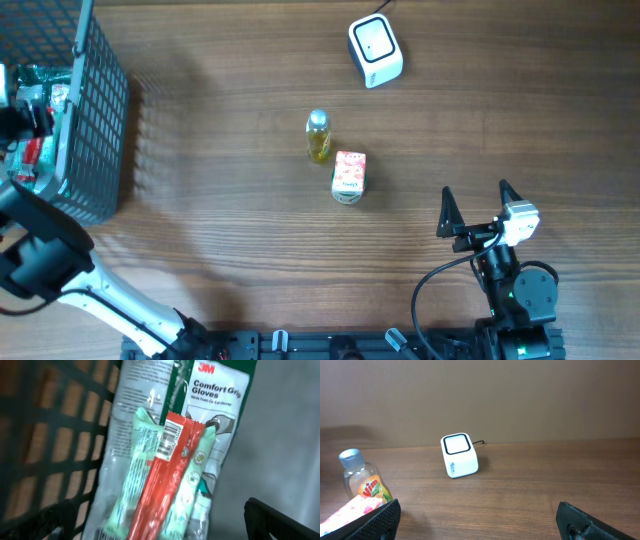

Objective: Scan the item barcode
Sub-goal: 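Reach the left gripper into the basket and grasp the green glove pack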

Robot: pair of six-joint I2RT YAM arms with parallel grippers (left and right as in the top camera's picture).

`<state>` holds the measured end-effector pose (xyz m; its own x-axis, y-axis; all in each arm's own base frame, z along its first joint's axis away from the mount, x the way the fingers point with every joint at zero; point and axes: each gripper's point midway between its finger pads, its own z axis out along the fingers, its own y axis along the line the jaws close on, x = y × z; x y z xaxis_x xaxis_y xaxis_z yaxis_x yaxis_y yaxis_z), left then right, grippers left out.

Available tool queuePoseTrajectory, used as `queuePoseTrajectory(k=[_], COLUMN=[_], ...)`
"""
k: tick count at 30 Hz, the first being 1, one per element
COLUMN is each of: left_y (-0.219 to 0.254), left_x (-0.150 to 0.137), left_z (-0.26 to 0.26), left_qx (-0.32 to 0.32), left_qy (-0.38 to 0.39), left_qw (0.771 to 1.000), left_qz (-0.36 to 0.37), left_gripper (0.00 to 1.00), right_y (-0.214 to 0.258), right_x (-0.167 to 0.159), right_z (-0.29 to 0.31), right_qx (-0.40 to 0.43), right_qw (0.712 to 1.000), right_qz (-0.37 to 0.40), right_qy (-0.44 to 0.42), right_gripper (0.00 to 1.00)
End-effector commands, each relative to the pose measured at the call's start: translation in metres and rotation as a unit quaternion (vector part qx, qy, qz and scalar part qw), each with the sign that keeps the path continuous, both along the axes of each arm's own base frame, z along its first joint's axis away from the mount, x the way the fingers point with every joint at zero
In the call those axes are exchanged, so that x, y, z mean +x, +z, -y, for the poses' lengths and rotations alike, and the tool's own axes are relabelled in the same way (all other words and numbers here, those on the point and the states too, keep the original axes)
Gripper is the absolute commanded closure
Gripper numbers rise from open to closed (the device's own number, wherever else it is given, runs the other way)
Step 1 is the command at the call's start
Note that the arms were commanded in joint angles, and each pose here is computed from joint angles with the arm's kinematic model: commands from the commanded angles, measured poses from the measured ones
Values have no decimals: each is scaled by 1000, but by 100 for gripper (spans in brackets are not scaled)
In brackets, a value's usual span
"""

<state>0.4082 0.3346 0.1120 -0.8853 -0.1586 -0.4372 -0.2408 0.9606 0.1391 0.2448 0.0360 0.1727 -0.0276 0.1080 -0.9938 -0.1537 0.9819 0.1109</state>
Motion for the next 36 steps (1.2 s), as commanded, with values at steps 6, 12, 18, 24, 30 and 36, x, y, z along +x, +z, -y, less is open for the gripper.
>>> queuePoseTrajectory(k=[6, 12, 18, 24, 30, 36], left_y=[-53, -62, -71, -96, -106, -107], left_x=[10, 10, 12, 5, 2, -7], left_z=[1, 4, 2, 4, 5, 1], left_qx=[-26, -26, -25, -41, -51, -59], left_qy=[-55, -79, -82, -78, -76, -67], left_qw=[998, 996, 996, 995, 994, 994], left_qz=[-17, -24, -24, -45, -53, -59], left_gripper=[0, 0, 0, 0, 2, 38], right_y=[1, 1, 1, 1, 1, 1], right_x=[0, 0, 0, 0, 0, 0], right_z=[-3, -2, -2, -2, -2, -2], right_qx=[-3, -2, -3, -3, -2, -3], right_qw=[1000, 1000, 1000, 1000, 1000, 1000], right_qz=[2, 2, 2, 2, 2, 2], right_qy=[8, 7, 7, 7, 7, 7], right_gripper=[0, 0, 0, 0, 0, 0])
